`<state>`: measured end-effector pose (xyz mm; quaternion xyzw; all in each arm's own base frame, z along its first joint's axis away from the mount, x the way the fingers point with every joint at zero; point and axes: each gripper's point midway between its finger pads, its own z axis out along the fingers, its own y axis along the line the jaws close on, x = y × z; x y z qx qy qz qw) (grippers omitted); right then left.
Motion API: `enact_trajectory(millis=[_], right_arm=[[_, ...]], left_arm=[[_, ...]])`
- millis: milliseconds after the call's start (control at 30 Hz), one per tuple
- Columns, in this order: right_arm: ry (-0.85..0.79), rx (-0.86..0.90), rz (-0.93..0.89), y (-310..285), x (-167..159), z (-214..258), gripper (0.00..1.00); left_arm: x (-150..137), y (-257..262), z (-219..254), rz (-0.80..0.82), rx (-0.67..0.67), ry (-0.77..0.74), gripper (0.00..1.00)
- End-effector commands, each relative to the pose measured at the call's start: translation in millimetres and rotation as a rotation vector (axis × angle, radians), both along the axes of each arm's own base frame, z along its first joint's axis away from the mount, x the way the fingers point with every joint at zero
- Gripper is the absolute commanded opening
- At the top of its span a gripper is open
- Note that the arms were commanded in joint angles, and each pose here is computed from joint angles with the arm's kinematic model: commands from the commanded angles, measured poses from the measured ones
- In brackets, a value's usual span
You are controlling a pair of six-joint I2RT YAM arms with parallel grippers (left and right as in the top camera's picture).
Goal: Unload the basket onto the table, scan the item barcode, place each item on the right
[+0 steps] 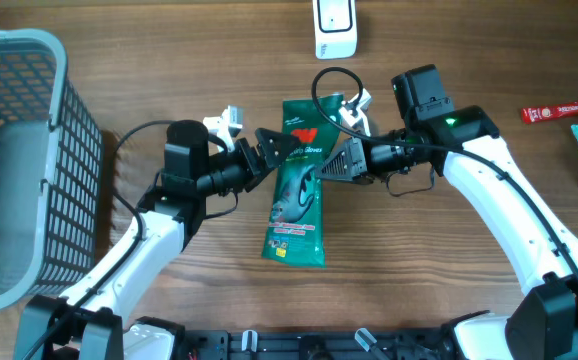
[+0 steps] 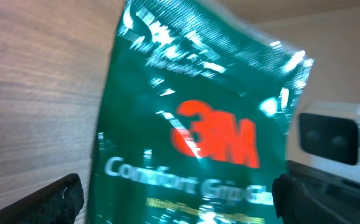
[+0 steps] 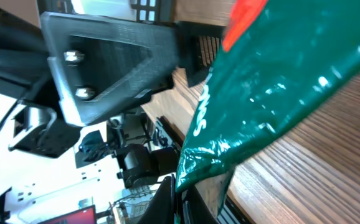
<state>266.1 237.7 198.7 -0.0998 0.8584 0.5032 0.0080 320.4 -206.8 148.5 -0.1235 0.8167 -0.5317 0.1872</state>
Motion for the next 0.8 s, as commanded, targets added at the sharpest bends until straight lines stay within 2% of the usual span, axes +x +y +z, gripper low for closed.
enact_trajectory(millis=[0, 100, 133, 167, 300, 367, 433, 500, 533, 600, 667, 767], right_arm=[[-0.025, 0.057, 0.038, 3, -9, 13, 0.04], [-0.028, 0.057, 0.04, 3, -8, 13, 0.04], [-0.03, 0.052, 0.039, 2, -8, 13, 0.04], [-0.032, 0.044, 0.036, 2, -8, 11, 0.04], [-0.039, -0.084, -0.019, -9, 1, -8, 0.04], [-0.041, -0.142, -0.037, -15, 2, -16, 0.07], [-0.048, -0.173, -0.047, -19, 4, -20, 0.3], [-0.078, -0.24, -0.064, -26, 10, -29, 0.61], [-0.095, -0.319, -0.089, -36, 15, -38, 0.68], [-0.114, -0.478, -0.136, -59, 21, -55, 0.73], [-0.134, -0.657, -0.187, -87, 26, -69, 0.73], [-0.154, -0.797, -0.245, -112, 32, -75, 0.74]], left_arm=[[-6, 2, -16, 0.001, 0.027, 0.019, 1.0], [-5, 2, -14, 0.001, 0.023, 0.008, 1.0], [-4, 1, -12, 0.001, 0.019, 0.0, 0.95], [-3, 1, -9, 0.003, 0.008, -0.002, 0.86], [0, -9, 20, -0.011, -0.123, -0.009, 0.07], [0, -13, 38, -0.023, -0.207, 0.002, 0.04], [0, -14, 39, -0.009, -0.233, 0.046, 0.04], [0, -13, 38, 0.007, -0.253, 0.097, 0.04], [0, -12, 38, 0.018, -0.266, 0.123, 0.04], [3, -7, 38, 0.064, -0.318, 0.223, 0.04], [5, 1, 31, 0.146, -0.394, 0.424, 0.04], [9, 16, 14, 0.279, -0.456, 0.649, 0.04]])
